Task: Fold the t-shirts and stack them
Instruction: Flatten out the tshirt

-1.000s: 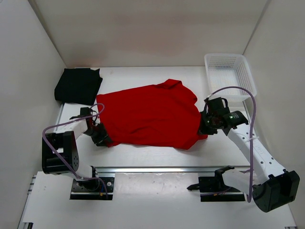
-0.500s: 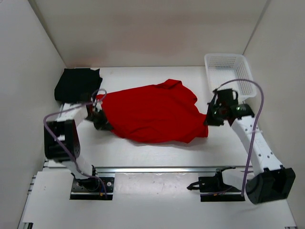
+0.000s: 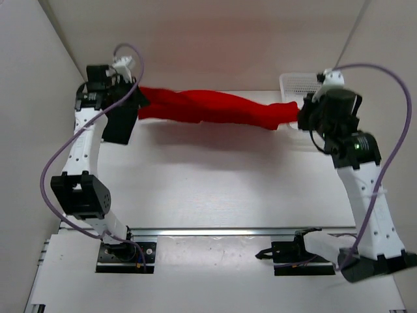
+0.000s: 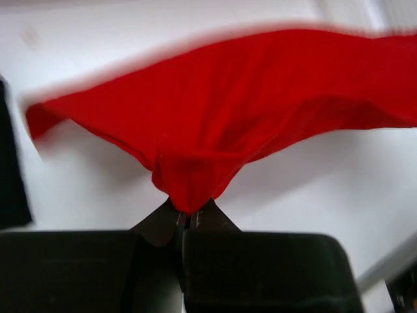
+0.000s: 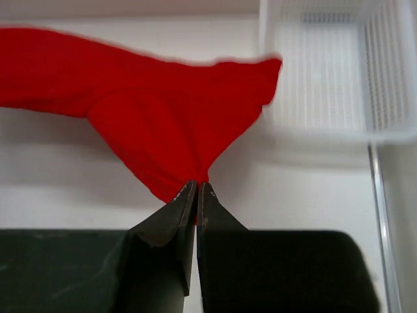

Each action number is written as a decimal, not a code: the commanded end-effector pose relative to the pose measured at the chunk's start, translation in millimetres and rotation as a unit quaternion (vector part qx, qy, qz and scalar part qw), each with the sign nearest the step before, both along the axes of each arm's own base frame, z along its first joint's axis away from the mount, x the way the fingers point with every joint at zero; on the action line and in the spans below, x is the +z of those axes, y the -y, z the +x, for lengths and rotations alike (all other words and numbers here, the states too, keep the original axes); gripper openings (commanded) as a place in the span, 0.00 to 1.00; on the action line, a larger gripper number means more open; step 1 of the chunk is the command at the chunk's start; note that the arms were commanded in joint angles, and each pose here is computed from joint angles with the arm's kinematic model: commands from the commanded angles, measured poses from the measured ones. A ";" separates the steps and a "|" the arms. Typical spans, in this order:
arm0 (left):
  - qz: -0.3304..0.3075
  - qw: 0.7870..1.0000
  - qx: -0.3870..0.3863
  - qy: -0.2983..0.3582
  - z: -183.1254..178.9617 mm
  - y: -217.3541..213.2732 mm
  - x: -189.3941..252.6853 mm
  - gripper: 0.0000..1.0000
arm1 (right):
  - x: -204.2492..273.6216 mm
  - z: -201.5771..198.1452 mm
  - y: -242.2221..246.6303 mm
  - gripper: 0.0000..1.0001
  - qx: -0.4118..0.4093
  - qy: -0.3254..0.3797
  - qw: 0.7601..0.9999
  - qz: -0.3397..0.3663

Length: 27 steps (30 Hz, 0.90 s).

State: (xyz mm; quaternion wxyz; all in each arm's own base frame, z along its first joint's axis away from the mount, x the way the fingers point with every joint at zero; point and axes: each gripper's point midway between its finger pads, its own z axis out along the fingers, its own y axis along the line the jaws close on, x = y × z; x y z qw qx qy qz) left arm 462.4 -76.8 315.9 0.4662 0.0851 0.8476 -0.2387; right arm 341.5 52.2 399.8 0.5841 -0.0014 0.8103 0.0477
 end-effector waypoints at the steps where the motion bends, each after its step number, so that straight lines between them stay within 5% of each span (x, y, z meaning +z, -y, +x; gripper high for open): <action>1: -0.005 0.974 -0.064 -0.217 -78.2 15.0 -125.6 0.00 | -71.4 -40.0 18.4 0.00 -0.046 -0.093 0.995 -0.004; 5: 0.048 0.930 -0.104 -0.349 -155.3 4.0 -202.9 0.00 | -156.8 -102.1 3.1 0.00 -0.037 -0.199 0.978 0.043; 7: 0.055 0.870 -0.138 -0.469 -218.9 -2.7 -236.3 0.00 | -192.0 -131.3 -4.9 0.00 -0.031 -0.246 0.967 0.056; 10: 0.043 0.817 -0.177 -0.548 -266.3 -9.8 -252.1 0.00 | -220.3 -151.9 -16.9 0.00 -0.022 -0.280 0.954 0.099; 16: 0.128 0.842 -0.214 -0.478 -251.4 -26.8 -241.0 0.00 | -233.1 -146.5 -16.4 0.00 -0.019 -0.281 0.949 0.140; 22: 0.298 0.829 -0.187 -0.435 -235.7 -84.7 -250.4 0.00 | -244.5 -150.3 17.5 0.00 -0.045 -0.289 0.948 0.127; 27: 0.273 0.840 -0.224 -0.412 -241.1 -72.3 -217.9 0.00 | -241.8 -151.7 27.7 0.00 -0.059 -0.285 0.949 0.119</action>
